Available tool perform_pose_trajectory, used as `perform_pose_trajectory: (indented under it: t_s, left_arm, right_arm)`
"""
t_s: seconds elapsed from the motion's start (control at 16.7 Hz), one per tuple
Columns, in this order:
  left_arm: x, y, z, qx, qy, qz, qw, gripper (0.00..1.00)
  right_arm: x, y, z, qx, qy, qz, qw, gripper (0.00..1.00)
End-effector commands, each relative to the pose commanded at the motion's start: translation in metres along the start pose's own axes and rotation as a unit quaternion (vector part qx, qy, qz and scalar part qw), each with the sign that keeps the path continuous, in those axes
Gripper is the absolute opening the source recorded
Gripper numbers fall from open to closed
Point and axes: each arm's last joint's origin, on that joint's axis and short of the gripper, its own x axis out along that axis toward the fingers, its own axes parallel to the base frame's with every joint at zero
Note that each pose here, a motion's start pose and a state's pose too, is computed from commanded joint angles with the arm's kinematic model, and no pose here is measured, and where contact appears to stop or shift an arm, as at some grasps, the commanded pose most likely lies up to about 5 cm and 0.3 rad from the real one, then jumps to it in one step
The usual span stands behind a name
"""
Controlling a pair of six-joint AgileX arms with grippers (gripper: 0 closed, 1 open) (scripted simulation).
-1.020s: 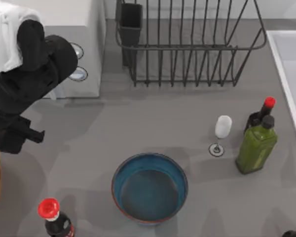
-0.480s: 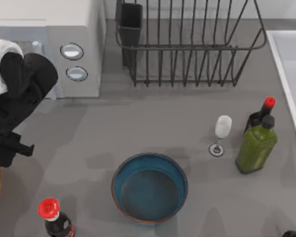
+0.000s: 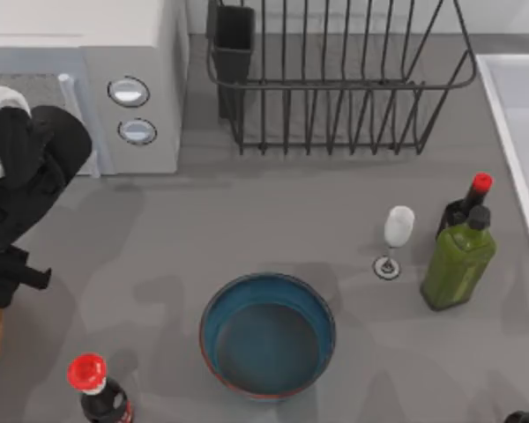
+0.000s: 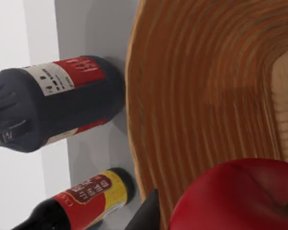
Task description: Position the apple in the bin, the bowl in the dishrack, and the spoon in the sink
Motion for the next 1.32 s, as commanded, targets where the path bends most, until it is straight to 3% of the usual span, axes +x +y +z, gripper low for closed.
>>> perform_pose_trajectory:
  t_s: [0.66, 1.32]
  left_arm:
    - [0.0000, 0.0000, 0.0000, 0.000, 0.000, 0.000, 1.000, 0.98]
    - [-0.0009, 0.0014, -0.0011, -0.002, -0.003, 0.001, 1.000, 1.00]
  right_arm:
    - [0.0000, 0.0000, 0.0000, 0.000, 0.000, 0.000, 1.000, 1.00]
    - [0.0000, 0.0000, 0.0000, 0.000, 0.000, 0.000, 1.000, 1.00]
